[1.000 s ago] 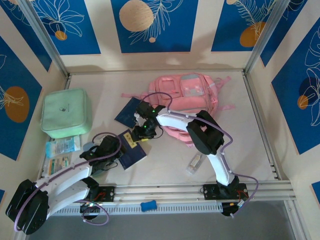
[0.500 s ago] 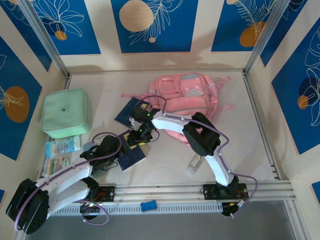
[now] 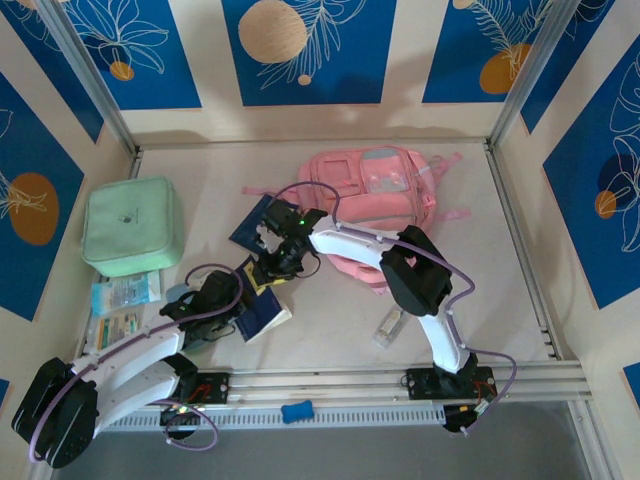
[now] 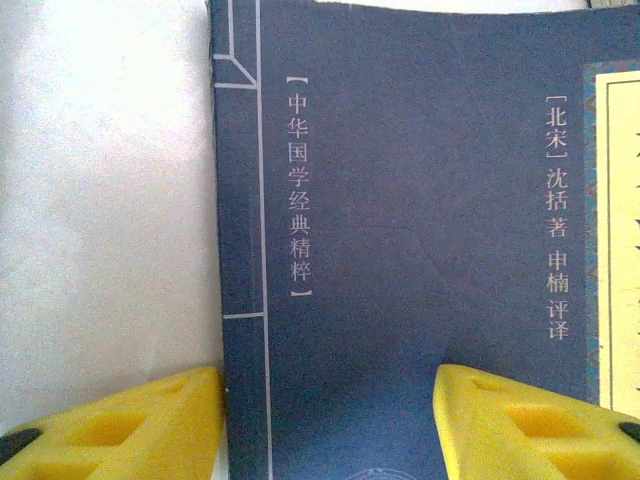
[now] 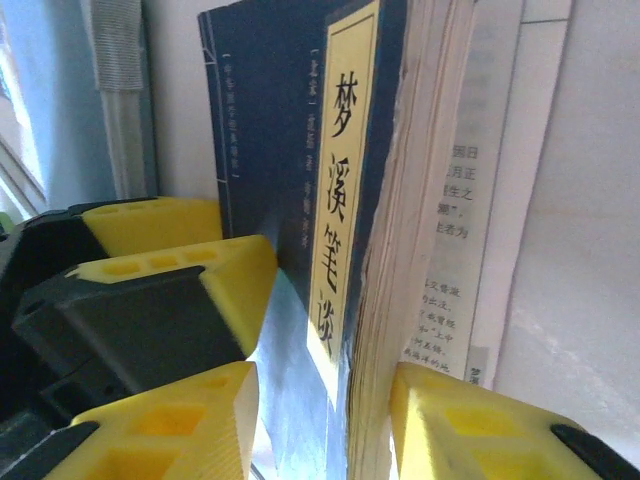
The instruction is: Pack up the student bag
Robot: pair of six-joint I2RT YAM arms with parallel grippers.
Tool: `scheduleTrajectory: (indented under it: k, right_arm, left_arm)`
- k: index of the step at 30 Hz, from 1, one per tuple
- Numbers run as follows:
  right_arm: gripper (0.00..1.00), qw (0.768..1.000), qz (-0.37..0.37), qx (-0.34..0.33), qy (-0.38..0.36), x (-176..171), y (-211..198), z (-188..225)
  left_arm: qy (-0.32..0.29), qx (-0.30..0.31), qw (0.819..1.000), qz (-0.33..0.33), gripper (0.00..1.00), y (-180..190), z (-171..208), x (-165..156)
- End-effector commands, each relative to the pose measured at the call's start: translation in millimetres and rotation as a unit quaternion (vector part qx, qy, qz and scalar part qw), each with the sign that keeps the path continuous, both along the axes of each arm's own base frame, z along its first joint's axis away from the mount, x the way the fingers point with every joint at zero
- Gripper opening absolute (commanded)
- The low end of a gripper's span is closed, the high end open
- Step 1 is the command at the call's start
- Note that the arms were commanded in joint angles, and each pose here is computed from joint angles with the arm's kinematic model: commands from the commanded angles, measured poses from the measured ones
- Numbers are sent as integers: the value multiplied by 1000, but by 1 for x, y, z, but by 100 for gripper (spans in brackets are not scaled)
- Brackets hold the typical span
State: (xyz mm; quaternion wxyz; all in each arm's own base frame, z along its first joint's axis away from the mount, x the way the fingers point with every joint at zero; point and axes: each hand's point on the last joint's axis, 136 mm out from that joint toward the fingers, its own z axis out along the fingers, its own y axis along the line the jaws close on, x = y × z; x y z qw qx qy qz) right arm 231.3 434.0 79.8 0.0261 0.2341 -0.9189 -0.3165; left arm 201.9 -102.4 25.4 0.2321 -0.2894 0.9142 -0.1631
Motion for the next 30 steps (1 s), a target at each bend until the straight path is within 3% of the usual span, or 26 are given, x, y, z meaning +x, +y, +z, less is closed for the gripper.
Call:
scheduleTrajectory:
  k: [1, 7, 17, 24, 30]
  right_arm:
    - [35, 999, 7, 29, 19, -12, 5, 17]
    - [29, 999, 5, 28, 38, -16, 5, 8]
    - [8, 998, 2, 46, 30, -16, 3, 21]
    - [0, 997, -23, 69, 10, -22, -14, 48]
    - [0, 994, -67, 88, -18, -20, -48, 78]
  left_arm:
    - [20, 8, 1000, -2, 58, 5, -8, -9]
    - [21, 8, 1000, -3, 58, 5, -8, -10]
    - [7, 3, 1000, -8, 60, 3, 2, -6]
    - [-31, 12, 999, -24, 67, 9, 41, -3]
    - [-90, -3, 994, -55, 71, 6, 94, 3]
